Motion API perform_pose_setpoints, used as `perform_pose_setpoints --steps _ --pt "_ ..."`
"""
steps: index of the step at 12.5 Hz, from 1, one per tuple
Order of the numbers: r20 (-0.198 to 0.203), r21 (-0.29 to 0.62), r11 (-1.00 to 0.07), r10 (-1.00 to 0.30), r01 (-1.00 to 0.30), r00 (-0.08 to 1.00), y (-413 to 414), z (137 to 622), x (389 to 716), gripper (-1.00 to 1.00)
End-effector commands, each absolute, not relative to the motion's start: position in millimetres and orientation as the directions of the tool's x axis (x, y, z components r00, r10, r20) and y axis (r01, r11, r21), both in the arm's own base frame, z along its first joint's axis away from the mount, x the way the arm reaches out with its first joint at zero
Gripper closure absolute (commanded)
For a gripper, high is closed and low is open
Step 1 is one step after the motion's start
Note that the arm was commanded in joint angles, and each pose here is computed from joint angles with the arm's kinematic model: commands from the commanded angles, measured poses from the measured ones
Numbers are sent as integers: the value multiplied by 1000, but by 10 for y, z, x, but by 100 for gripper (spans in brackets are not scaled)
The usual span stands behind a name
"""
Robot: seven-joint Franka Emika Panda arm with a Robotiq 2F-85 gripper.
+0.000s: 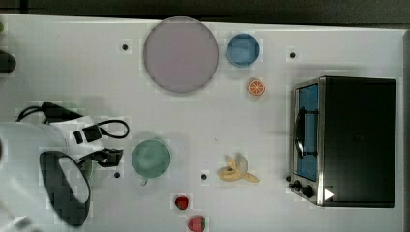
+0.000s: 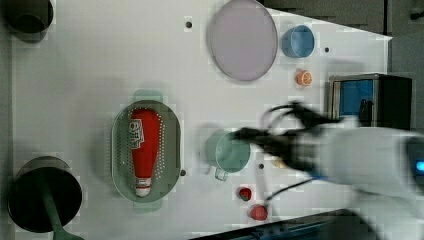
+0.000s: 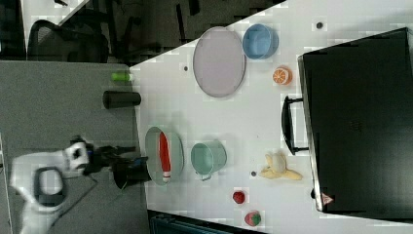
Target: Pick Ketchup from the table and place it in strainer.
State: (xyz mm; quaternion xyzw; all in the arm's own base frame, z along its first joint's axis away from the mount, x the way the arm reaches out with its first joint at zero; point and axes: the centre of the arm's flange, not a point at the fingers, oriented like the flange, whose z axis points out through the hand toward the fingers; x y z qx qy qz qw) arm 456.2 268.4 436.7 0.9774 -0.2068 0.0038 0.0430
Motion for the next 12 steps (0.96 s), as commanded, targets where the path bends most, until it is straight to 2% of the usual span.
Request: perform_pose_setpoints --steps 1,3,5,9,12 --pt "51 54 -824 -562 -564 826 1737 5172 4935 -100" --pt "80 25 -753 -654 -657 752 1092 5630 5000 -100" --pt "97 -14 -676 -734 -737 672 502 5872 5016 -100" --pt "65 -33 -551 -834 -834 548 -392 5970 4941 -100" --pt "43 -9 -569 -822 -822 569 -449 5894 4945 -100"
